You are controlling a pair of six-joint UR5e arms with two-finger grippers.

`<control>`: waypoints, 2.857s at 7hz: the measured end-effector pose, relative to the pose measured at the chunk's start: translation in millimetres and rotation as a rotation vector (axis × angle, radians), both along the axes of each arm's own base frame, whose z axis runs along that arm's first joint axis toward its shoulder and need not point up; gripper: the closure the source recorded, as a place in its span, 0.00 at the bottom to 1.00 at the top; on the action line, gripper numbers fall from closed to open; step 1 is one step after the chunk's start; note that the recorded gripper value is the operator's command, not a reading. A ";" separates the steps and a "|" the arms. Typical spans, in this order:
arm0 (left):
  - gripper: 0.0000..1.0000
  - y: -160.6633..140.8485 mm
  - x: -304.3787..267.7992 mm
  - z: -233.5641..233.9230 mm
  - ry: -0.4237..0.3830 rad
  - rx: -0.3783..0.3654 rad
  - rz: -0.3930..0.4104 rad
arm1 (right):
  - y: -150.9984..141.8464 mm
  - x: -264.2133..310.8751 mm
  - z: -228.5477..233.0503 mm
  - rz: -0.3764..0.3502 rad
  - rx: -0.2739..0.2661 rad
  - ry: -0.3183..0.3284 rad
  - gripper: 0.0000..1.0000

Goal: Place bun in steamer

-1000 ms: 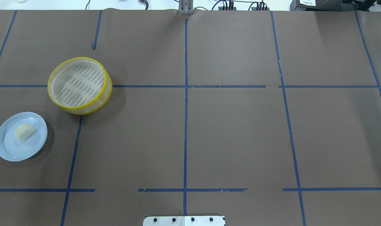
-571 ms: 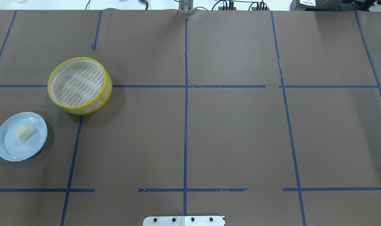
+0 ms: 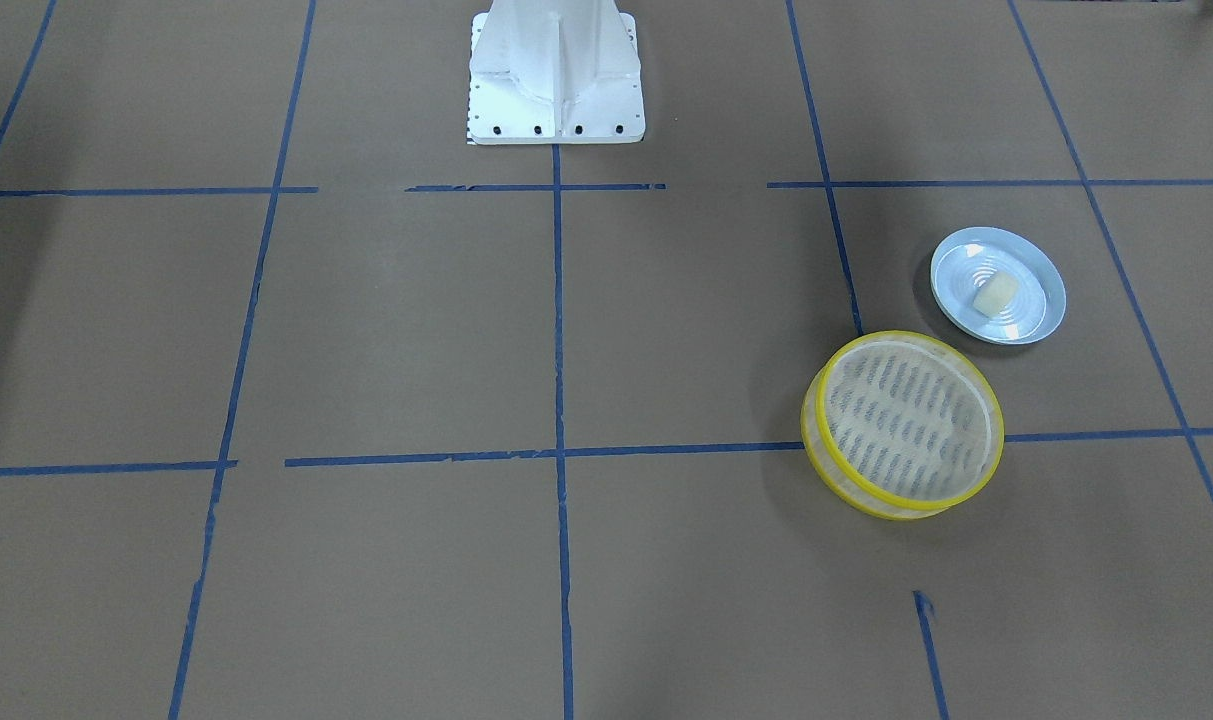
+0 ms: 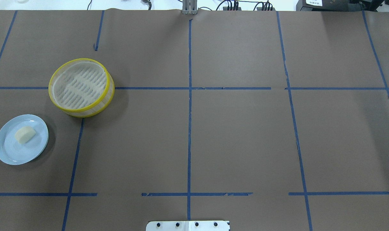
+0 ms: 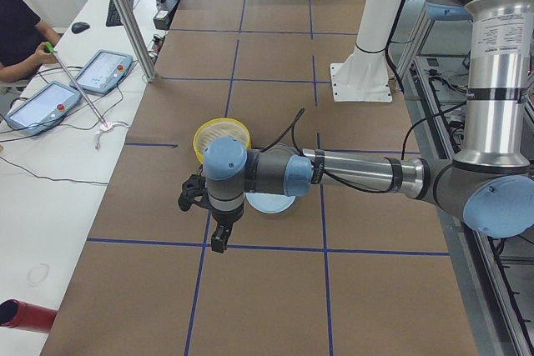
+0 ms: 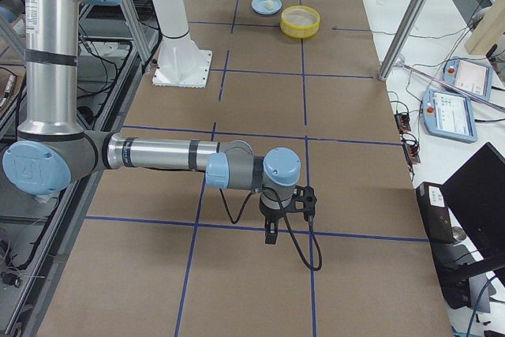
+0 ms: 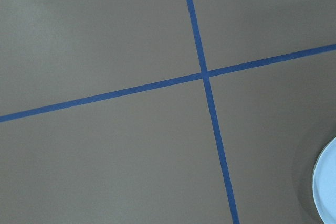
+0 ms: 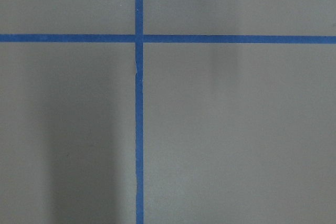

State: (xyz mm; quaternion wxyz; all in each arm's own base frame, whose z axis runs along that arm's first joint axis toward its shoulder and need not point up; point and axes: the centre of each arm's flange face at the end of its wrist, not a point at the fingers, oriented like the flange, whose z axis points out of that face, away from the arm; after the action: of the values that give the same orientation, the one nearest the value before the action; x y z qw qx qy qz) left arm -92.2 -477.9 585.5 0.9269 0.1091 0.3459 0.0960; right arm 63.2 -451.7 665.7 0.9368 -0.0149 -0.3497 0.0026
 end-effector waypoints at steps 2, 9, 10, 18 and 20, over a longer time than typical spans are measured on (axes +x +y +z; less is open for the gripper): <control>0.00 1.3 7.9 -39.2 0.004 0.064 0.005 | 0.0 0.1 0.0 0.000 0.000 0.000 0.00; 0.00 10.3 141.6 -136.7 0.076 0.029 0.040 | 0.0 0.1 0.0 0.000 0.000 0.000 0.00; 0.00 10.8 149.2 -136.5 0.076 0.027 0.055 | 0.0 0.1 0.0 0.000 0.000 0.000 0.00; 0.00 40.3 269.8 -62.1 0.075 -0.192 -0.028 | 0.0 0.0 0.0 0.000 0.000 0.000 0.00; 0.00 50.1 297.7 -26.8 0.092 -0.219 -0.049 | 0.0 0.2 0.0 0.000 0.000 0.000 0.00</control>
State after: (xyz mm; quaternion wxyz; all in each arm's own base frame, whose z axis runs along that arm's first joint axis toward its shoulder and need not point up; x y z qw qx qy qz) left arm 205.5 -427.8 558.7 0.9186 0.0200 0.3936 0.0298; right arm 63.3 -451.7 665.7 0.9368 -0.0149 -0.3497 0.0028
